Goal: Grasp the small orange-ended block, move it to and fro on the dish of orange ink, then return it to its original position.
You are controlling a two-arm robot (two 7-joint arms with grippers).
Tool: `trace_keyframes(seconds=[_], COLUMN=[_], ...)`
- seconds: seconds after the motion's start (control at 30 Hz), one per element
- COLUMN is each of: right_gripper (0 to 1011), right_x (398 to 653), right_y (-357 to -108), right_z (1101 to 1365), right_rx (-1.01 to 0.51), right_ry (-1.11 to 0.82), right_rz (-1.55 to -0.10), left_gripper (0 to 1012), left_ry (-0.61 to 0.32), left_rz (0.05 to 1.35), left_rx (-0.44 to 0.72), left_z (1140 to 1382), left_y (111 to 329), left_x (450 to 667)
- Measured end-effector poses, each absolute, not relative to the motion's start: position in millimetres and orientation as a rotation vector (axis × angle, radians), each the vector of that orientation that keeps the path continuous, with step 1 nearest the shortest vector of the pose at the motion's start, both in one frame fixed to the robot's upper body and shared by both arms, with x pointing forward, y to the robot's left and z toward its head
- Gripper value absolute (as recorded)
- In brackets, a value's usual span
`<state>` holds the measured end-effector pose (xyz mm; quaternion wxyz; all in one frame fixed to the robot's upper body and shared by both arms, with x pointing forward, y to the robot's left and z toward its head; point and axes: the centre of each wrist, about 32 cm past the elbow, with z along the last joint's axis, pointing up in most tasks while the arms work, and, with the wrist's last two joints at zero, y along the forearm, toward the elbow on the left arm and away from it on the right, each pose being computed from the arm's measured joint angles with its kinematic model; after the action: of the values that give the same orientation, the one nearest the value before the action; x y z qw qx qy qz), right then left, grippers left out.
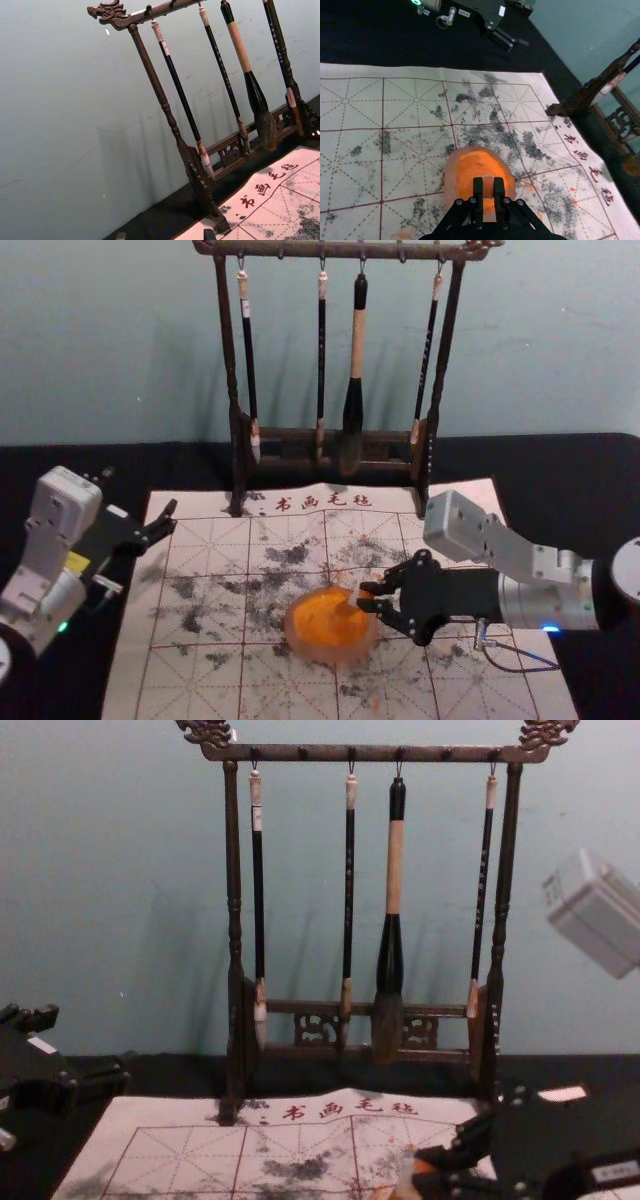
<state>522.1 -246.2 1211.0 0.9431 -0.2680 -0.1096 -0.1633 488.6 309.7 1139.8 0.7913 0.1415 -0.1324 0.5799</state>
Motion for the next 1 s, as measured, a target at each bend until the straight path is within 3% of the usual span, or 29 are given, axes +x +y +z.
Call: trace_keyframes(seconds=[0.5,1.0], right_gripper=[101,101], right_x=[519,505], right_y=[-269,-308], right_z=[1224,1236], right_rx=[-0.519,-0.514], right_ry=[-0.233,-0.233], right_rz=[-0.409,-0.501], left_gripper=[1002,1001], left_ry=[-0.285,-0.285], left_rz=[1.248,1.248], left_rx=[0.305,0.304], left_z=[1140,1140], left_y=[310,310], left_x=[489,489])
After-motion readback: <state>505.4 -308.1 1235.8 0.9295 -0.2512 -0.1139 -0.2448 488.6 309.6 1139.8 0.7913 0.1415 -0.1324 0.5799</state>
